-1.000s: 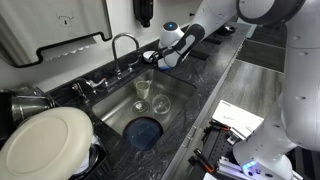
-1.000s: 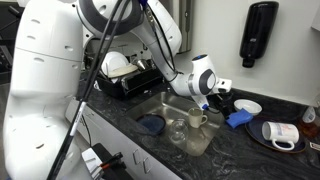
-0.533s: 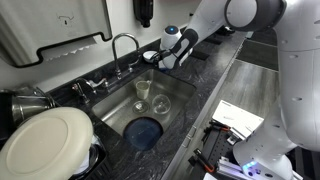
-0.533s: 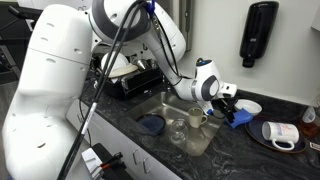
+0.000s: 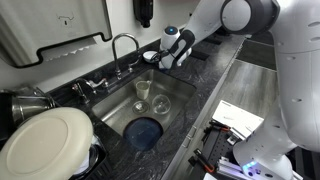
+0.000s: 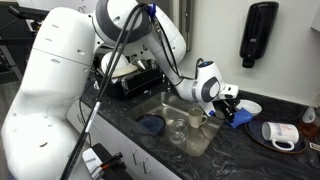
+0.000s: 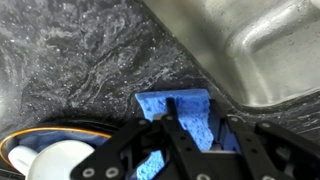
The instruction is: Move the blue sponge forward
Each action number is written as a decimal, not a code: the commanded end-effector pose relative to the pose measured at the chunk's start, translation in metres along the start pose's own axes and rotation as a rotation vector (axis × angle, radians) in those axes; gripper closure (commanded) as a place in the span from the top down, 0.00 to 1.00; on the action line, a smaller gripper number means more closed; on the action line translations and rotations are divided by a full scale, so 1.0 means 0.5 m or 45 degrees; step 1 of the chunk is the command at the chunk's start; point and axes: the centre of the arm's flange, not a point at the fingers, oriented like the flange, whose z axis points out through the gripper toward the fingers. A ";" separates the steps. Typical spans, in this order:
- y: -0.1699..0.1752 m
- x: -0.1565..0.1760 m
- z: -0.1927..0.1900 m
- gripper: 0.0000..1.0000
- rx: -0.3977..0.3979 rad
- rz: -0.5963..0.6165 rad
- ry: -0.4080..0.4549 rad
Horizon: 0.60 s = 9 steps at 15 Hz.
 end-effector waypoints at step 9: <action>0.020 -0.009 -0.013 0.01 -0.028 0.020 -0.048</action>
